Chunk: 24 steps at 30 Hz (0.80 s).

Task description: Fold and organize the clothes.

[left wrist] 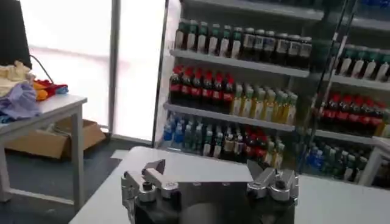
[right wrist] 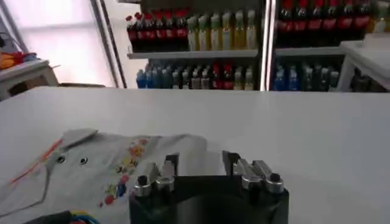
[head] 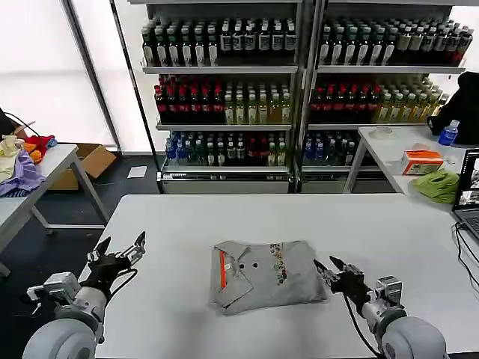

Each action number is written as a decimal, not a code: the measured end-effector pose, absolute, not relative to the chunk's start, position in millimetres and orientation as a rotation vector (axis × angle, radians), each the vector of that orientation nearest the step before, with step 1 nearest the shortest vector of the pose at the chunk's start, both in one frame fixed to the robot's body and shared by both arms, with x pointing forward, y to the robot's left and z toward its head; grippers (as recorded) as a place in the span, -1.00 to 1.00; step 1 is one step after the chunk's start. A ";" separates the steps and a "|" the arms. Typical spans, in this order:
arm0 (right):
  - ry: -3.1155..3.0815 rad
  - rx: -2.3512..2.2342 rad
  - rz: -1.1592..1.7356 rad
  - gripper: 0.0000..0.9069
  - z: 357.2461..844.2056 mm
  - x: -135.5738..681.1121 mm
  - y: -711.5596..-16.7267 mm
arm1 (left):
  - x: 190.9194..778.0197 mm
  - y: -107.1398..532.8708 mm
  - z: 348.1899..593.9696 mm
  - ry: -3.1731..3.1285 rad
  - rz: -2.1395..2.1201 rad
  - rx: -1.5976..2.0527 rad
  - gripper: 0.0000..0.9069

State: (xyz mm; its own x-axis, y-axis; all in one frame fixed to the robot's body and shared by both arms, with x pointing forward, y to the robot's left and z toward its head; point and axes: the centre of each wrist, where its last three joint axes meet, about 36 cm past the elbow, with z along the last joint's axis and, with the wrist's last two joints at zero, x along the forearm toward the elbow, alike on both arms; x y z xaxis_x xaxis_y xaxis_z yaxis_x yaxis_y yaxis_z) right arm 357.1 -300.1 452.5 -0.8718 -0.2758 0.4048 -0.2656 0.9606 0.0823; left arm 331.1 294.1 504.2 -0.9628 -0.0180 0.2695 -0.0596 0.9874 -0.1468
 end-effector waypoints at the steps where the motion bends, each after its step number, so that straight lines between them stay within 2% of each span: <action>1: -2.698 0.388 -0.033 1.00 452.5 358.5 -296.2 | 330.2 293.1 503.9 -2.861 0.224 0.056 1.00; 13: -2.702 0.415 0.036 1.00 412.0 381.9 -224.7 | 311.4 288.2 497.1 -2.851 0.252 0.069 1.00; 24: -2.608 0.362 0.030 1.00 384.7 382.9 -203.5 | 300.5 288.8 488.2 -2.830 0.262 0.089 1.00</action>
